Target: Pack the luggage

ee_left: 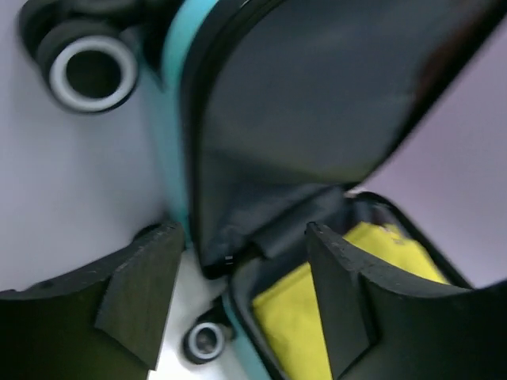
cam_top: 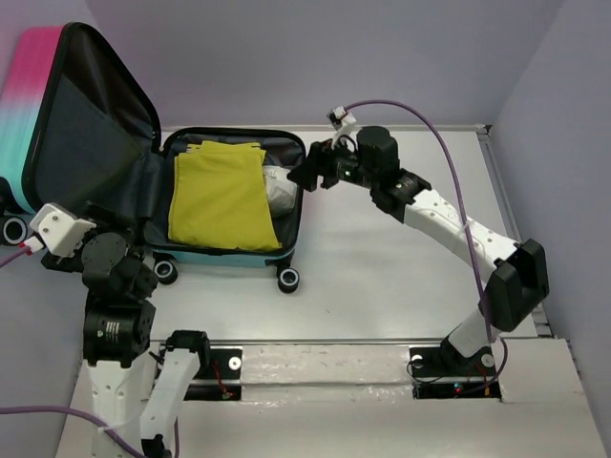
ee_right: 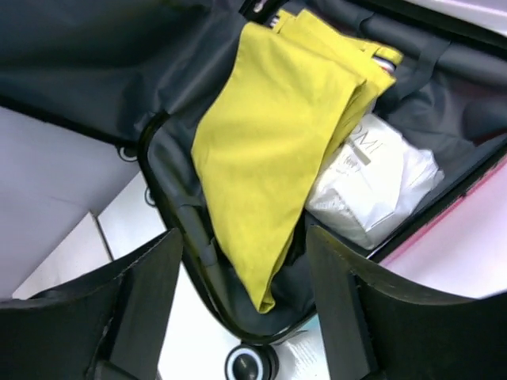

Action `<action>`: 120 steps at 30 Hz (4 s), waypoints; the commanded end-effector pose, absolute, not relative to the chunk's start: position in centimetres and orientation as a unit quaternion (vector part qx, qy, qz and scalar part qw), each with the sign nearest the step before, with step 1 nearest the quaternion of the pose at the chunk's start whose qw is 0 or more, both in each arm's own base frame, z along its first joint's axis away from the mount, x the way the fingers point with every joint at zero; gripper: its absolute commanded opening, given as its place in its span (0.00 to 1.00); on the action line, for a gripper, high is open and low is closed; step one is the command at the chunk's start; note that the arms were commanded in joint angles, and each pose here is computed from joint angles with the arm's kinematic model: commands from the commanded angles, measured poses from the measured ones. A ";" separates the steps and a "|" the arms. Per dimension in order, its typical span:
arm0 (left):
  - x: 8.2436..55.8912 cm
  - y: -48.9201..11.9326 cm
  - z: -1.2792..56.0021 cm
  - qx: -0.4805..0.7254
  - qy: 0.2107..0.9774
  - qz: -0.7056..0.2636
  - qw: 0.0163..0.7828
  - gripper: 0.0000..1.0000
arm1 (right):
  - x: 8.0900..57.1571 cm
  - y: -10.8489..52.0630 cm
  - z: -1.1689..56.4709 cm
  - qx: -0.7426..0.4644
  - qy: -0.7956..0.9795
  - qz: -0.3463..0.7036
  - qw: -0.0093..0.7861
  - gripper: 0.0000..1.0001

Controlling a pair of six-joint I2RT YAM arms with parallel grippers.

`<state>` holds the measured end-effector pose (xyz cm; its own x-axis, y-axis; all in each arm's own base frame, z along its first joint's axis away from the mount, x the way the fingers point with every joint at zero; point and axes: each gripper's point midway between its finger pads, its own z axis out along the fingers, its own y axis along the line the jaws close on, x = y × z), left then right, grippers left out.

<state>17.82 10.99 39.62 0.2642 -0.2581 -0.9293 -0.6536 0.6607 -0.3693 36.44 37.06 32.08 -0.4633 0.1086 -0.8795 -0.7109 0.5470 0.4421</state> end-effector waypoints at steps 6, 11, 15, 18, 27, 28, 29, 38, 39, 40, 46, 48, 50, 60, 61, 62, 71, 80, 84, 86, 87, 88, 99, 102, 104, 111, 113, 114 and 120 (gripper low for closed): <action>17.4 18.3 32.2 -0.465 0.576 0.445 0.504 0.83 | 32.1 34.2 23.5 -0.234 0.748 0.428 0.449 0.80; 17.3 19.6 29.8 -0.488 0.567 0.461 0.477 0.72 | 32.5 32.1 21.7 -0.212 0.758 0.444 0.428 0.81; 17.1 19.9 31.2 -0.485 0.556 0.487 0.468 0.64 | 32.8 31.7 21.1 -0.209 0.763 0.438 0.428 0.80; 17.5 20.1 32.4 -0.487 0.547 0.500 0.462 0.57 | 33.4 31.8 20.3 -0.195 0.771 0.433 0.424 0.82; 18.2 20.3 33.1 -0.476 0.537 0.536 0.445 0.30 | 38.0 32.7 17.4 -0.099 0.812 0.427 0.385 0.89; 18.5 20.3 32.9 -0.475 0.538 0.534 0.447 0.19 | 38.4 32.9 16.4 -0.086 0.819 0.426 0.374 0.89; 18.7 20.3 32.7 -0.470 0.543 0.531 0.449 0.14 | 38.7 33.2 17.3 -0.084 0.815 0.431 0.378 0.89; 20.7 17.7 33.5 -0.421 0.580 0.477 0.508 0.06 | 40.6 35.9 17.0 -0.084 0.807 0.470 0.348 0.87; 20.9 17.1 33.6 -0.415 0.584 0.472 0.514 0.06 | 40.7 36.0 17.0 -0.084 0.807 0.472 0.346 0.87; 21.3 16.0 33.3 -0.401 0.593 0.465 0.521 0.06 | 40.9 36.2 16.6 -0.081 0.809 0.472 0.341 0.87; 22.1 9.5 32.0 -0.322 0.633 0.418 0.567 0.06 | 41.2 37.2 15.3 -0.077 0.815 0.476 0.322 0.72; 22.5 6.6 31.3 -0.279 0.650 0.400 0.583 0.06 | 40.9 37.5 14.3 -0.076 0.820 0.472 0.315 0.58; 22.6 4.4 31.1 -0.248 0.659 0.392 0.592 0.06 | 40.9 37.4 13.8 -0.074 0.823 0.469 0.313 0.39; 22.3 -9.4 32.5 -0.056 0.700 0.244 0.669 0.44 | 41.1 37.0 12.8 -0.070 0.831 0.453 0.315 0.22; 22.5 -11.3 32.7 -0.021 0.707 0.208 0.675 0.61 | 41.2 36.9 12.9 -0.069 0.832 0.451 0.317 0.22; 21.9 -13.8 33.7 0.018 0.710 0.172 0.683 0.85 | 41.2 36.7 12.8 -0.067 0.833 0.446 0.320 0.22; 22.3 -17.7 42.4 0.030 0.708 -0.021 0.705 0.97 | 41.1 34.9 13.6 -0.058 0.837 0.413 0.355 0.12; 33.7 -4.1 40.2 -0.167 0.754 -0.007 0.635 0.99 | 43.1 27.4 14.0 -0.025 0.840 0.367 0.398 0.07; 34.2 -1.4 39.8 -0.194 0.754 0.002 0.627 0.99 | 44.0 21.7 14.4 0.001 0.839 0.363 0.405 0.07; 34.3 -0.5 39.3 -0.201 0.754 0.008 0.626 0.99 | 44.0 20.1 14.6 -0.010 0.841 0.352 0.410 0.07; 34.5 -0.2 39.0 -0.204 0.755 0.008 0.623 0.99 | 43.9 19.0 14.9 -0.014 0.846 0.342 0.409 0.07; 34.7 0.5 38.5 -0.209 0.759 0.010 0.617 0.99 | 43.9 18.4 15.0 -0.020 0.849 0.331 0.411 0.07; 37.6 5.9 28.0 -0.300 0.776 -0.056 0.553 0.95 | 43.4 9.4 20.4 0.072 0.833 0.241 0.493 0.57; 37.9 5.9 24.8 -0.330 0.770 -0.101 0.536 0.82 | 43.7 7.8 20.5 0.101 0.830 0.210 0.506 0.30; 38.2 5.1 23.9 -0.327 0.769 -0.127 0.535 0.68 | 44.4 7.3 19.4 0.111 0.836 0.195 0.500 0.10; 36.9 5.0 16.9 -0.385 0.771 -0.131 0.491 0.38 | 48.0 10.2 16.3 0.089 0.857 0.238 0.449 0.10; 36.7 4.6 15.3 -0.394 0.772 -0.129 0.481 0.32 | 49.2 12.3 15.5 0.073 0.861 0.243 0.441 0.07; 36.7 4.5 14.4 -0.396 0.778 -0.121 0.473 0.30 | 49.6 13.1 14.0 0.068 0.870 0.238 0.426 0.07; 36.8 0.7 10.3 -0.357 0.822 -0.111 0.430 0.16 | 52.3 19.0 13.2 0.018 0.876 0.258 0.407 0.07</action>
